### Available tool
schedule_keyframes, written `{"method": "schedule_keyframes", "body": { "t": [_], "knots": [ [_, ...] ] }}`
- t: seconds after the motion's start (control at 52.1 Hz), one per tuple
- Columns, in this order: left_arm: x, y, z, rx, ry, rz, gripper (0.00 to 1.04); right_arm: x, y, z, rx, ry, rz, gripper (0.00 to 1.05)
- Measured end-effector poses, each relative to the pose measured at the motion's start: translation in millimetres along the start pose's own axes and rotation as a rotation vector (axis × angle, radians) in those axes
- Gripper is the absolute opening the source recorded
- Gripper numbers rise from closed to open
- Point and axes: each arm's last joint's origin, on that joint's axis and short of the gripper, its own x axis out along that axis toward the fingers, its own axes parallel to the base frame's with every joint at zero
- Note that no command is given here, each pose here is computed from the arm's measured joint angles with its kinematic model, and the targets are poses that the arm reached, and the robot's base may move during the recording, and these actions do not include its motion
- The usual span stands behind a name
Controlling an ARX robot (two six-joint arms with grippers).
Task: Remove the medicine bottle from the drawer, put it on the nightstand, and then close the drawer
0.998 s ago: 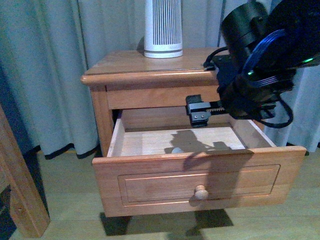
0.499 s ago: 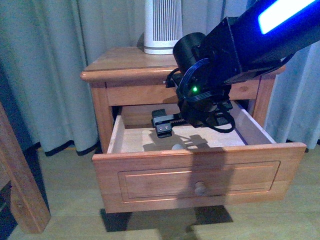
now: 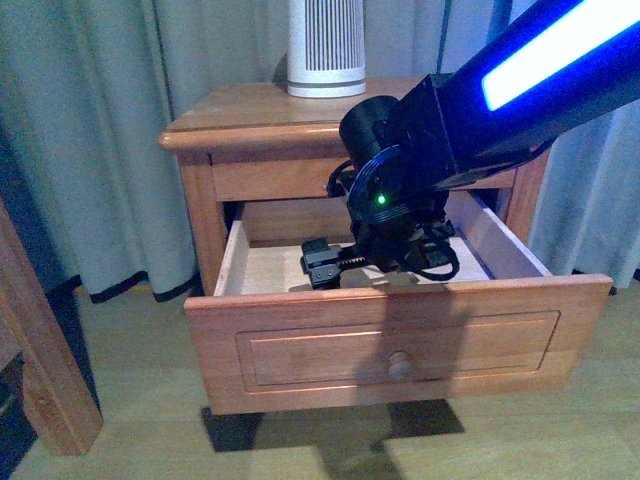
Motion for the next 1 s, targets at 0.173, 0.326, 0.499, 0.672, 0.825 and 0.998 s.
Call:
{"method": "schedule_keyframes", "body": {
  "t": [0.173,0.326,0.499,0.672,0.825,0.998],
  "knots": [
    [0.0,0.0,0.0,0.000,0.000,0.000,0.98,6.1,1.6,-3.4,-0.002,0.009,0.004,0.98],
    [0.0,0.0,0.0,0.000,0.000,0.000,0.98,6.8,2.7,-3.4,-0.007,0.003,0.006,0.98],
    [0.0,0.0,0.0,0.000,0.000,0.000,0.98,9.0,5.4,-3.2,-0.014,-0.016,0.010,0.74],
    [0.0,0.0,0.0,0.000,0.000,0.000,0.98,9.5,7.5,-4.0,-0.018,-0.020,0.013,0.45],
    [0.0,0.0,0.0,0.000,0.000,0.000,0.98,9.8,7.5,-4.7,-0.018,-0.019,0.011,0.28],
    [0.0,0.0,0.0,0.000,0.000,0.000,0.98,9.6,6.9,-5.7,-0.020,-0.024,0.002,0.28]
  ]
}}
